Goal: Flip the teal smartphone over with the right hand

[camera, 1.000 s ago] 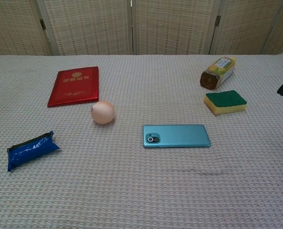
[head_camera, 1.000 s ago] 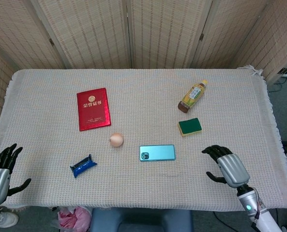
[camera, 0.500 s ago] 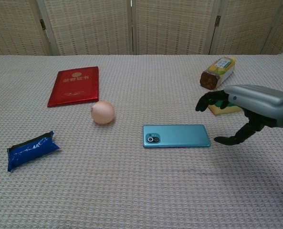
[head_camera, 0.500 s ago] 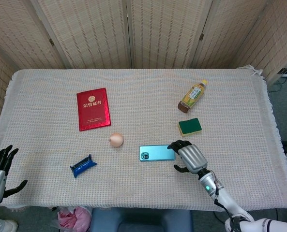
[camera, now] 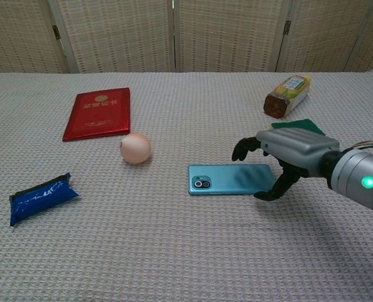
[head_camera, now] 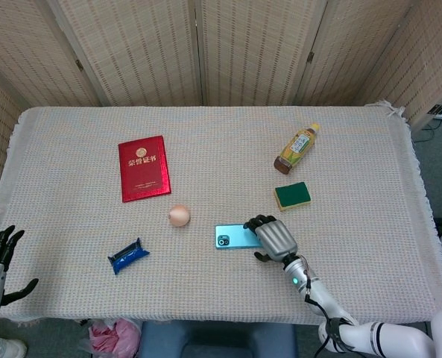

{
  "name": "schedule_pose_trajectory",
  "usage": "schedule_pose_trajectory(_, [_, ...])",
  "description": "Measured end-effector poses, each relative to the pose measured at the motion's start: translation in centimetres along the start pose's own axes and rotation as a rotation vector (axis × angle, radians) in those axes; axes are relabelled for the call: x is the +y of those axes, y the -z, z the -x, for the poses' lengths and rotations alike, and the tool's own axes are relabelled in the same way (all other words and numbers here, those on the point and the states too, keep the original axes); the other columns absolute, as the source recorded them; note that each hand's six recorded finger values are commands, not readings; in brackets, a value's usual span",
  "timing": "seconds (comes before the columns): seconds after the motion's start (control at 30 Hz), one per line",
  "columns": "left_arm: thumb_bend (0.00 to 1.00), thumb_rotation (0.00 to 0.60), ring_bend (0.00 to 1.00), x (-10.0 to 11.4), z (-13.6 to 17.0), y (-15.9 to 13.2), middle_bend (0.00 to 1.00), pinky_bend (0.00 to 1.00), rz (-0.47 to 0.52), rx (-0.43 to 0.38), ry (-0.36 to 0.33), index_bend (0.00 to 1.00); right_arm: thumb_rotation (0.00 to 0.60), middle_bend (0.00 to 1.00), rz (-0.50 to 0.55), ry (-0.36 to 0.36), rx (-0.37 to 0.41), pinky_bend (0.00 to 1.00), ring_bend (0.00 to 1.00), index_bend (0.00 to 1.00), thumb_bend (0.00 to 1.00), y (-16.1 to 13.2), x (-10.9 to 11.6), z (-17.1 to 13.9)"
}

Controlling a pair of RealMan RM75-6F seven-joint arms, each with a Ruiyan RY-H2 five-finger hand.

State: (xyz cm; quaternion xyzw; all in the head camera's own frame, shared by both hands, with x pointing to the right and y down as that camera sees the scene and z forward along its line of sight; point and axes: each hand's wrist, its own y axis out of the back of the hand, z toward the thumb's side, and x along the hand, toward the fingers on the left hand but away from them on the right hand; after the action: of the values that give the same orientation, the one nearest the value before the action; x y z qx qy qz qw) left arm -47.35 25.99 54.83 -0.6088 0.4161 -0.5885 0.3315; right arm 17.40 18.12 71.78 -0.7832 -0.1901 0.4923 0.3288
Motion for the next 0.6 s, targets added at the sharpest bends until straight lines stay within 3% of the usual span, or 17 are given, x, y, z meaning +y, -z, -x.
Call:
schedule_pose_trajectory(0.23, [0.20,0.600,0.05,-0.1,0.0,0.2,0.05,0.14,0.002,0.003,0.002,0.10,0.600,0.24,-0.021,-0.016,-0.002,0.25,0.17,0.26,0.10,-0.6,-0.6,1.0])
schedule_pose_trajectory(0.6, [0.20,0.600,0.05,-0.1,0.0,0.6,0.05,0.14,0.003,0.010,0.001,0.10,0.600,0.24,-0.057,-0.034,-0.001,0.25,0.17,0.26,0.13,-1.3,-1.1,2.1])
